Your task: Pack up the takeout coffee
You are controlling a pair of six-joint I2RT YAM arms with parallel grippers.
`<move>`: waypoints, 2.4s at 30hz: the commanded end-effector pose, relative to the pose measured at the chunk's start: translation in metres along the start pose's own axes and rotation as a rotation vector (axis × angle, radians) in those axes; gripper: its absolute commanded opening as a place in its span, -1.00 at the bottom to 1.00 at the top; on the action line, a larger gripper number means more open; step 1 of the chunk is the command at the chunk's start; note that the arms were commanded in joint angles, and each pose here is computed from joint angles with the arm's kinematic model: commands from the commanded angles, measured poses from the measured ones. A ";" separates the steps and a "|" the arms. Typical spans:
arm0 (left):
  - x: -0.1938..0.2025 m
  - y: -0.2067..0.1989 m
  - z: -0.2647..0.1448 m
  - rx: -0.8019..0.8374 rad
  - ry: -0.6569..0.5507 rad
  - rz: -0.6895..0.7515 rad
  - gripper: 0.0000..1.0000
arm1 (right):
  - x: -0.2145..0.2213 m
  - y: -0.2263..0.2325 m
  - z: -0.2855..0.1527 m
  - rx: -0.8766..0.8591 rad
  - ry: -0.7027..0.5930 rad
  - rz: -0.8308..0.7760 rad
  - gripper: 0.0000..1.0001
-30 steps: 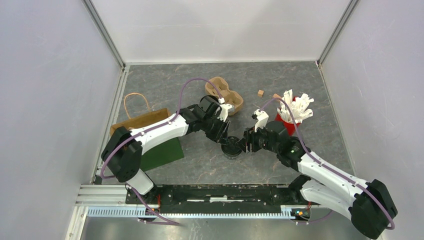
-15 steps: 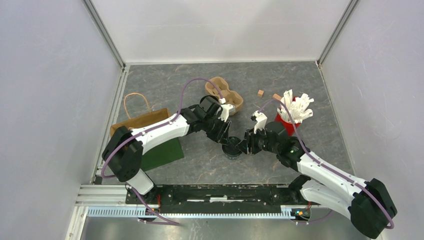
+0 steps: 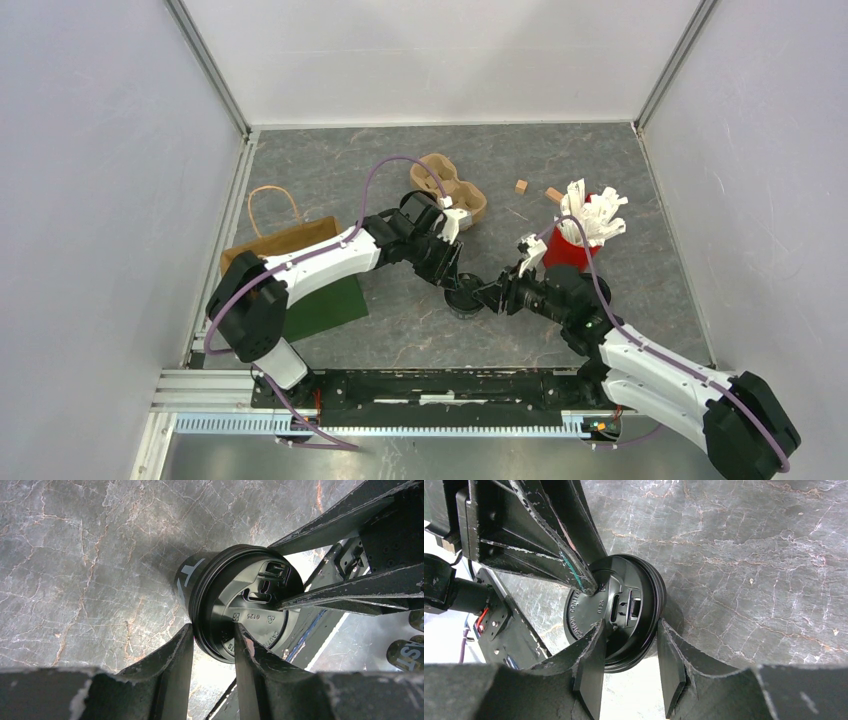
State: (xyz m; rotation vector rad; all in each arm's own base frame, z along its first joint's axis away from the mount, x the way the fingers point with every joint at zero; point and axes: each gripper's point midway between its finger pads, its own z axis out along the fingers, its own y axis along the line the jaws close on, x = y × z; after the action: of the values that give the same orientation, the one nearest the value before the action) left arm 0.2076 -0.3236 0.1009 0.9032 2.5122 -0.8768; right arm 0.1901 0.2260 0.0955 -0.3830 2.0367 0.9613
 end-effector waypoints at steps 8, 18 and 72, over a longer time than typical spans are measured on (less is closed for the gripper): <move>0.059 0.044 0.019 -0.188 0.204 -0.055 -0.18 | 0.129 -0.067 -0.039 0.231 0.350 0.033 -0.11; 0.046 0.026 0.016 -0.093 0.163 -0.023 -0.18 | 0.014 -0.023 -0.018 0.160 0.145 -0.067 -0.01; -0.132 0.003 -0.181 -0.507 -0.436 0.068 0.99 | -0.070 0.022 -0.027 0.148 0.087 -0.279 0.96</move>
State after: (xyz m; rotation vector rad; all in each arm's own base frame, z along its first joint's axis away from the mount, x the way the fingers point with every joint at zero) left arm 0.2782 -0.3158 0.2430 0.6722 2.2853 -0.5678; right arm 0.1991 0.2123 0.1444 -0.5735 2.1159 0.6914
